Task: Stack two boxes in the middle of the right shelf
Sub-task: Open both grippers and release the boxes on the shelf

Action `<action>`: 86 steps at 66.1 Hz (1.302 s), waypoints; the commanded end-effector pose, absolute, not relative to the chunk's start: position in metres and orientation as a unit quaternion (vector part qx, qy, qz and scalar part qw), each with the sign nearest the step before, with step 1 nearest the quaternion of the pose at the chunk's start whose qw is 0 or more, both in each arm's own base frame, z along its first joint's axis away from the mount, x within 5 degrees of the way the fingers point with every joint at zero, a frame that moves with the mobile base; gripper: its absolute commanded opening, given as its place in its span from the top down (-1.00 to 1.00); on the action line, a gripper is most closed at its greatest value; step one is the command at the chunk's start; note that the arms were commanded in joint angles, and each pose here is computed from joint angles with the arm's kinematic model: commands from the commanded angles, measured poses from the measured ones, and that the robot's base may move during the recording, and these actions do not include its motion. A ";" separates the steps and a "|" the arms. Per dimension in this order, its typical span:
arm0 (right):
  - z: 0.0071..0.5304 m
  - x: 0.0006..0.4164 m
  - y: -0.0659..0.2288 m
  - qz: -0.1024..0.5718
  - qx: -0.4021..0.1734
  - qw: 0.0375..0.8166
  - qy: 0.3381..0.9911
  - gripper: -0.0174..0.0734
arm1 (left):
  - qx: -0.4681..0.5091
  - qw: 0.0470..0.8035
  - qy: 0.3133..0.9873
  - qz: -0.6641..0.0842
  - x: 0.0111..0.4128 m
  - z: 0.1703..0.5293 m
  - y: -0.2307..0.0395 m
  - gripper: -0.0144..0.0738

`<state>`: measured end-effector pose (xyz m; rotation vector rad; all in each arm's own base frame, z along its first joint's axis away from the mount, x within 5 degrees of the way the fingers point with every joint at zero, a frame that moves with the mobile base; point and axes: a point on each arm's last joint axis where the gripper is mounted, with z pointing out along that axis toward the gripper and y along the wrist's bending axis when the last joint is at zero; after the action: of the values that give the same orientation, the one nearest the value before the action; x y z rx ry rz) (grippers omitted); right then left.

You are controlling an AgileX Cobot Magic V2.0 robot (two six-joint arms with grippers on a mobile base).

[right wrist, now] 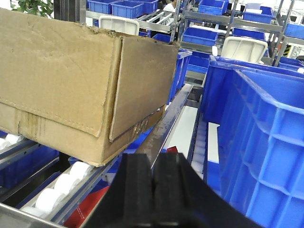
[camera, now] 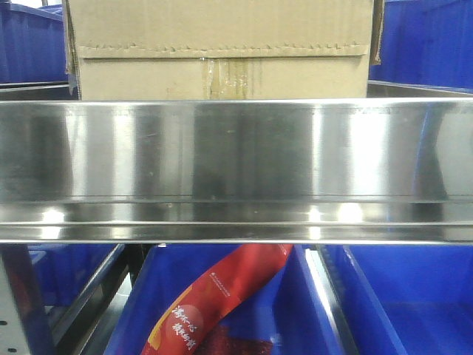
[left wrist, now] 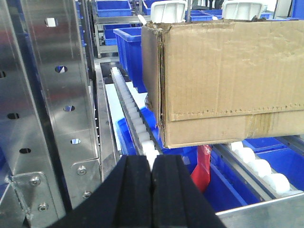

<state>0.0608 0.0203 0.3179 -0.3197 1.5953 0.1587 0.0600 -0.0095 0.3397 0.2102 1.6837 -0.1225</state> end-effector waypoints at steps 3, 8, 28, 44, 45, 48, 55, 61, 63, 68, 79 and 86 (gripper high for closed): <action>0.318 0.061 0.020 0.064 -0.145 0.692 0.704 0.97 | 0.092 0.669 0.736 -0.056 0.059 0.341 -0.009 0.93; 0.318 0.061 0.020 0.064 -0.145 0.692 0.704 0.97 | 0.092 0.669 0.736 -0.056 0.059 0.341 -0.009 0.93; 0.318 0.061 0.020 0.064 -0.145 0.692 0.704 0.97 | 0.092 0.668 0.736 -0.056 0.060 0.340 -0.010 0.93; 0.318 0.061 0.020 0.064 -0.145 0.692 0.704 0.97 | 0.048 0.668 0.742 -0.037 0.060 0.322 -0.005 0.93; 0.318 0.061 0.020 0.064 -0.145 0.692 0.704 0.97 | 0.045 0.673 0.738 -0.036 0.059 0.321 -0.005 0.93; 0.318 0.061 0.020 0.064 -0.145 0.692 0.704 0.97 | 0.042 0.684 0.728 -0.022 0.058 0.312 -0.004 0.93; 0.318 0.061 0.020 0.064 -0.145 0.692 0.704 0.97 | 0.030 0.717 0.696 0.008 0.055 0.292 -0.001 0.93; 0.318 0.061 0.020 0.064 -0.145 0.692 0.704 0.97 | 0.004 0.728 0.685 0.014 0.052 0.267 0.001 0.93; 0.318 0.061 0.020 0.064 -0.145 0.692 0.704 0.97 | 0.001 0.729 0.685 0.015 0.051 0.260 0.001 0.93; 0.318 0.061 0.020 0.064 -0.145 0.692 0.704 0.97 | 0.000 0.729 0.684 0.017 0.050 0.240 0.001 0.93; 0.319 0.061 0.020 0.064 -0.145 0.693 0.703 0.97 | 0.001 0.722 0.692 0.015 0.056 0.209 0.001 0.93; 0.319 0.061 0.020 0.064 -0.145 0.693 0.703 0.97 | 0.000 0.700 0.714 0.016 0.056 0.204 0.001 0.93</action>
<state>0.0610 0.0203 0.3176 -0.3206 1.5943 0.1571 0.0569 0.0012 0.2015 0.0033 1.6151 0.0296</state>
